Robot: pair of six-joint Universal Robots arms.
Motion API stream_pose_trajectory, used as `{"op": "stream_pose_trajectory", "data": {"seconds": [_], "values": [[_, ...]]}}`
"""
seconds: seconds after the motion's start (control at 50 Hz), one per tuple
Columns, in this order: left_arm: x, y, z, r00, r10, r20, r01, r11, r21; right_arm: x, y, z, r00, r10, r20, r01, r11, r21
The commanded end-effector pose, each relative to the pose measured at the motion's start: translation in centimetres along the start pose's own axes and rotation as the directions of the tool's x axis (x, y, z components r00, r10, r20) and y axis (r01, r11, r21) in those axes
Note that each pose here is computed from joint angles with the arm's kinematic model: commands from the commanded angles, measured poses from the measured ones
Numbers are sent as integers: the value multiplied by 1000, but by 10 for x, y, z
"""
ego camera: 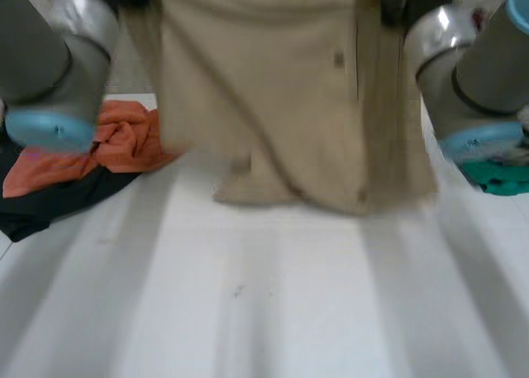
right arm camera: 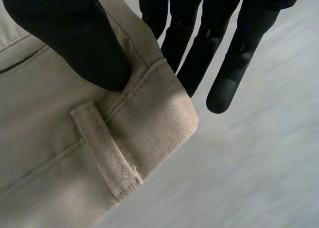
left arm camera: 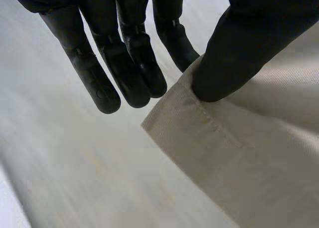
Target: Fold the laundry.
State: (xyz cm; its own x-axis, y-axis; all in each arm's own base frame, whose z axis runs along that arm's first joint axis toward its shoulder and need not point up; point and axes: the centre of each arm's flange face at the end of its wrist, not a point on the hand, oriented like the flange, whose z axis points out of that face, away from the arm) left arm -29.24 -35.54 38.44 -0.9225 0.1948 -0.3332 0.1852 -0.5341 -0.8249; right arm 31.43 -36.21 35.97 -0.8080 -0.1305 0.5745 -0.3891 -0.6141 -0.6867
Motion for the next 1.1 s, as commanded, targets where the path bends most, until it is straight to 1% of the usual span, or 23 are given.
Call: {"op": "stream_pose_trajectory", "data": {"seconds": [0.02, 0.12, 0.18, 0.24, 0.32, 0.4, 0.42, 0.48, 0.5, 0.56, 0.58, 0.64, 0.66, 0.72, 0.8, 0.82, 0.88, 0.94, 0.96, 0.98, 1.02, 1.04, 1.1], "values": [[-38, -101, 9, 990, -95, 102, 44, 907, 419, 38, -55, 28, 987, 90, -133, -26, 907, 420], [-33, -87, -9, 995, -77, 57, 55, 949, 311, 36, -55, 28, 989, 127, -77, -82, 899, 431], [-30, -61, -26, 996, -69, 50, 58, 980, 192, 26, -42, 24, 991, 130, -30, -110, 919, 378], [-19, -25, -47, 998, -63, 22, 62, 996, 64, 6, -17, 13, 990, 133, 51, -142, 949, 281], [4, 21, -80, 997, -66, -46, 61, 993, -101, -30, 20, -12, 974, 141, 176, -168, 974, 149], [29, 69, -119, 990, -66, -123, 31, 963, -267, -67, 60, -44, 950, 137, 282, -148, 989, 20], [39, 89, -134, 986, -64, -152, 10, 944, -330, -80, 75, -57, 939, 132, 317, -131, 991, -23], [51, 112, -156, 979, -51, -198, -35, 910, -412, -100, 93, -75, 924, 118, 363, -98, 992, -75], [57, 124, -170, 974, -42, -223, -67, 886, -459, -110, 103, -84, 916, 105, 387, -71, 992, -101], [64, 135, -187, 966, -34, -256, -108, 848, -519, -120, 115, -98, 901, 83, 426, -25, 990, -140], [66, 137, -197, 961, -32, -273, -130, 824, -551, -124, 119, -108, 887, 75, 455, 4, 985, -171], [66, 136, -210, 955, -33, -296, -157, 788, -595, -126, 122, -122, 862, 83, 500, 38, 973, -228], [65, 132, -217, 951, -39, -306, -168, 766, -620, -127, 120, -131, 841, 94, 533, 60, 963, -263], [60, 121, -224, 949, -44, -314, -178, 746, -642, -124, 114, -145, 808, 121, 576, 89, 942, -323], [52, 99, -237, 938, -53, -344, -203, 719, -665, -112, 91, -167, 748, 167, 642, 138, 908, -397], [50, 91, -245, 929, -58, -365, -222, 701, -677, -106, 81, -176, 724, 178, 666, 159, 897, -413], [47, 79, -259, 913, -69, -403, -257, 670, -696, -95, 66, -188, 693, 179, 699, 198, 884, -423], [43, 66, -279, 888, -89, -451, -305, 619, -724, -82, 50, -209, 640, 192, 744, 257, 859, -442], [42, 60, -291, 870, -103, -482, -337, 590, -734, -79, 46, -215, 622, 197, 758, 276, 851, -448], [41, 56, -297, 860, -111, -499, -354, 576, -737, -71, 37, -227, 587, 207, 783, 312, 834, -455], [40, 49, -309, 834, -125, -537, -392, 551, -737, -63, 30, -239, 547, 228, 805, 345, 815, -465], [38, 41, -321, 803, -143, -579, -432, 530, -730, -56, 22, -253, 496, 259, 829, 377, 796, -474], [38, 31, -333, 761, -167, -626, -473, 516, -714, -48, 14, -268, 433, 298, 851, 410, 775, -480]]}}
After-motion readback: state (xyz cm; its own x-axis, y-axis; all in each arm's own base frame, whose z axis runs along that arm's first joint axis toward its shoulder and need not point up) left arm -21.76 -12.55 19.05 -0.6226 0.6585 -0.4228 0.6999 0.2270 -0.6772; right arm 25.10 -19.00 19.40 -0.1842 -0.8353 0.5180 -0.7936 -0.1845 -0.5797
